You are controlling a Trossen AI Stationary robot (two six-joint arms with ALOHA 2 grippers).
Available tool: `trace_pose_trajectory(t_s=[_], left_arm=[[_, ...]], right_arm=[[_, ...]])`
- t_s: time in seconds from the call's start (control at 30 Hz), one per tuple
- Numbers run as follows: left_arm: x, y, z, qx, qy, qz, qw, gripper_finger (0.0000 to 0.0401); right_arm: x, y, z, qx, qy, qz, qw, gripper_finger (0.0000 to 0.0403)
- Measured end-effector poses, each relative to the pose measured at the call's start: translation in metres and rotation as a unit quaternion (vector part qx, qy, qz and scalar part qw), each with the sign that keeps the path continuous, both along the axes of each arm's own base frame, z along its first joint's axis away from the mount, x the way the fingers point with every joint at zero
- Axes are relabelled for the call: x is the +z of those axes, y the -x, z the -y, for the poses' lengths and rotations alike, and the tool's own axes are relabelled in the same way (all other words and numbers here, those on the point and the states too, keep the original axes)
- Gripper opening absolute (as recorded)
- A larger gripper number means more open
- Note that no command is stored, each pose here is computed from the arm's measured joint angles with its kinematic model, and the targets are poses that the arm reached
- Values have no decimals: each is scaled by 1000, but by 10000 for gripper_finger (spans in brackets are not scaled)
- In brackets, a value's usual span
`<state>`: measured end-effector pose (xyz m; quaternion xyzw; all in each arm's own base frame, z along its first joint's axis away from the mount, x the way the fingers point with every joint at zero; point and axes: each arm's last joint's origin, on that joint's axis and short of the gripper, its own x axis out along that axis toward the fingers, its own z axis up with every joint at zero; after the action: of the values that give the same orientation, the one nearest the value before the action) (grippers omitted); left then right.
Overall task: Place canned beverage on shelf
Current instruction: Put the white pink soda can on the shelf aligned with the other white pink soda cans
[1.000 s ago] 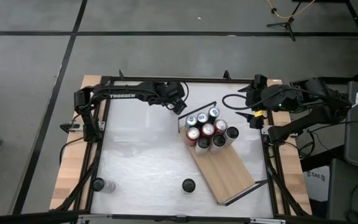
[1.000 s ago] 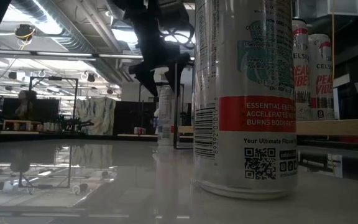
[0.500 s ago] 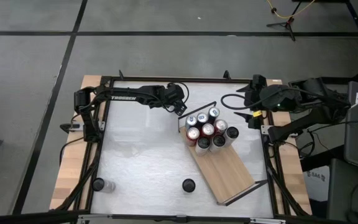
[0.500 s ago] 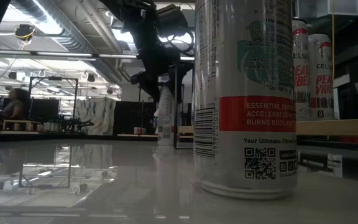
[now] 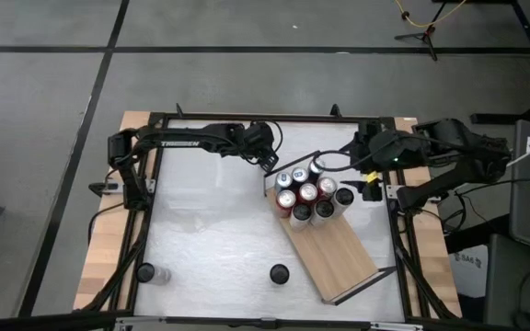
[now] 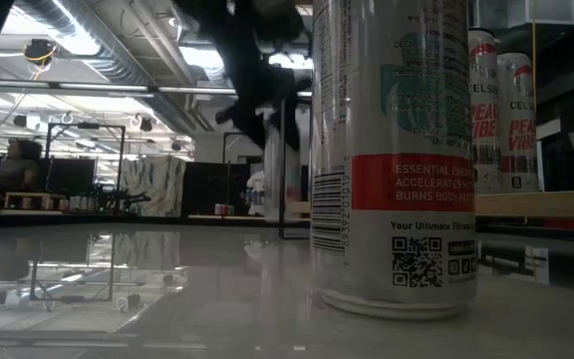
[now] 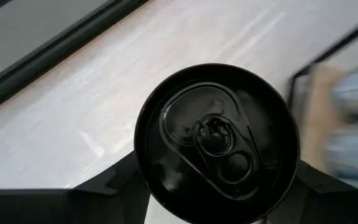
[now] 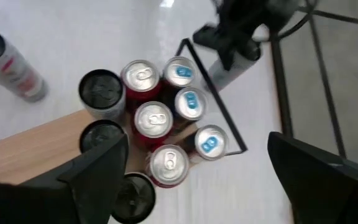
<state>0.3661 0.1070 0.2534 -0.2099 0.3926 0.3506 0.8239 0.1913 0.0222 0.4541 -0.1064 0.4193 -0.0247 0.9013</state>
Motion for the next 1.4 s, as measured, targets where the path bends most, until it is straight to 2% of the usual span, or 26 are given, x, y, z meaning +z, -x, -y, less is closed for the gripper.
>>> trace_pose_trajectory(t_s=[0.2,0.33,0.5,0.67,0.83,1.0,1.13,1.27,1.4], left_arm=[[38,12,7,-36,-25,-8,999,220],[75,26,11,-66,-53,5,996,220],[110,47,21,-139,-68,2,988,220],[143,73,44,-259,-62,56,962,220],[158,86,73,-374,-54,89,922,220],[154,84,104,-462,-52,93,881,220],[124,74,127,-511,-46,64,856,226],[85,68,143,-534,-44,55,843,233],[42,67,150,-536,-37,46,842,233]], right_arm=[[-4,-9,-2,8,-10,-12,1000,374],[-6,-14,-3,9,-18,-12,1000,374],[-5,-27,-6,7,-32,16,999,374],[-4,-47,-9,-7,-64,63,996,374],[-6,-69,-12,-7,-71,96,993,374],[-13,-90,-16,-18,-86,111,990,374],[-22,-102,-18,-28,-117,96,988,374],[-27,-108,-21,-32,-145,85,985,374],[-27,-110,-21,-52,-172,93,979,374]])
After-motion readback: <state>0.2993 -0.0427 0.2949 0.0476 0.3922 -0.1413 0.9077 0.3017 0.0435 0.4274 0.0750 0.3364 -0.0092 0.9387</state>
